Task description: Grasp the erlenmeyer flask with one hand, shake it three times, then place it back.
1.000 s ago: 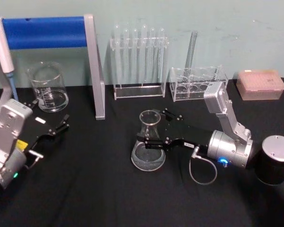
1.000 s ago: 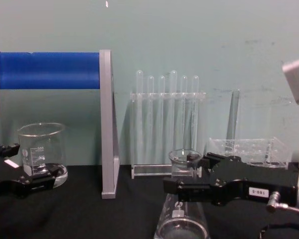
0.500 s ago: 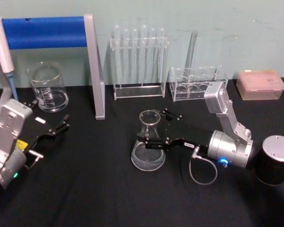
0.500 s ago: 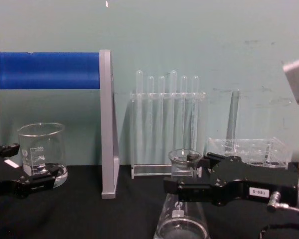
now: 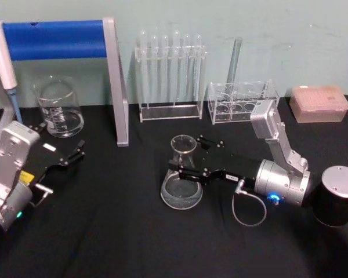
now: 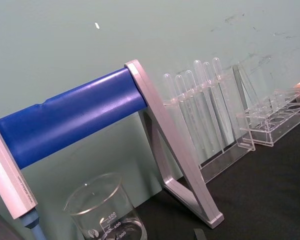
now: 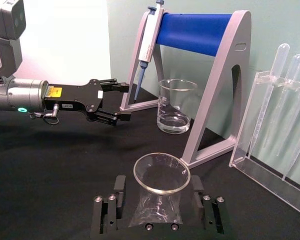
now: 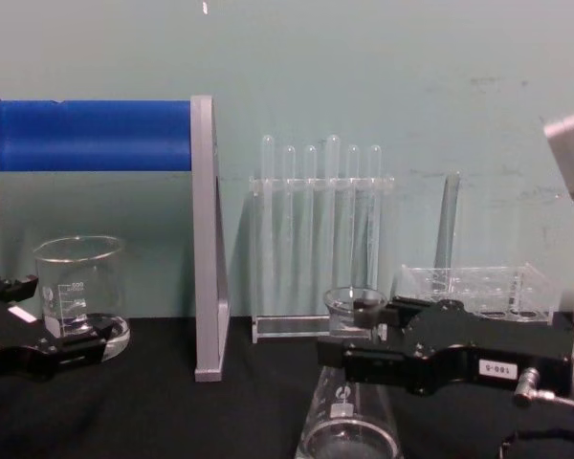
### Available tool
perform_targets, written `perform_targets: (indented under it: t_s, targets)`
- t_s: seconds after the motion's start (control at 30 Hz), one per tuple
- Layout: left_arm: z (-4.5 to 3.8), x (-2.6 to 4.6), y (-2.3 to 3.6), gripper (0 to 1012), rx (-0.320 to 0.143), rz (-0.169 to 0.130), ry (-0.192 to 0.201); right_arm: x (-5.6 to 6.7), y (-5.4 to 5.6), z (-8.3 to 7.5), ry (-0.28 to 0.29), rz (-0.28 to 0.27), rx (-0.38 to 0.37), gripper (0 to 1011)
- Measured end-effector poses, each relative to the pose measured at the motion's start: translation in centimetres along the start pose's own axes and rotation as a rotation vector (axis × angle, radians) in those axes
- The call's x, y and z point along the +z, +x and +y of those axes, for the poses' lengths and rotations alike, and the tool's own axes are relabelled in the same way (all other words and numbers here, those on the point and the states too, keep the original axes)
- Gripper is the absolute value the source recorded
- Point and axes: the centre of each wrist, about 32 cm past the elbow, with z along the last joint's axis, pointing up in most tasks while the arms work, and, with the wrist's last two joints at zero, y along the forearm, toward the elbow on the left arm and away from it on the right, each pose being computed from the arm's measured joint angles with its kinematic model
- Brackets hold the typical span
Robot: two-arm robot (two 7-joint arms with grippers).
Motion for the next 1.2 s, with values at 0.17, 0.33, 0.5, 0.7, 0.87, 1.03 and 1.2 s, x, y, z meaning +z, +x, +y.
perform_targets:
  t_s: [0.17, 0.33, 0.5, 0.7, 0.87, 1.03, 1.2]
  targets:
    - [0.00, 0.00, 0.00, 1001, 0.000, 0.000, 0.000, 0.0, 0.0, 0.0, 0.000, 0.000, 0.000, 668]
    - [0.00, 0.00, 0.00, 1001, 0.000, 0.000, 0.000, 0.0, 0.0, 0.0, 0.000, 0.000, 0.000, 483]
    - [0.00, 0.00, 0.00, 1001, 0.000, 0.000, 0.000, 0.0, 0.0, 0.0, 0.000, 0.000, 0.000, 448]
    - [0.00, 0.00, 0.00, 1001, 0.000, 0.000, 0.000, 0.0, 0.0, 0.0, 0.000, 0.000, 0.000, 448]
    - [0.00, 0.00, 0.00, 1001, 0.000, 0.000, 0.000, 0.0, -0.2, -0.1, 0.007, 0.005, -0.003, 449]
    - [0.00, 0.00, 0.00, 1001, 0.000, 0.000, 0.000, 0.3, -0.6, -0.4, 0.039, 0.022, -0.032, 449]
    - [0.00, 0.00, 0.00, 1001, 0.000, 0.000, 0.000, 1.1, -1.3, -0.8, 0.069, 0.017, -0.084, 448]
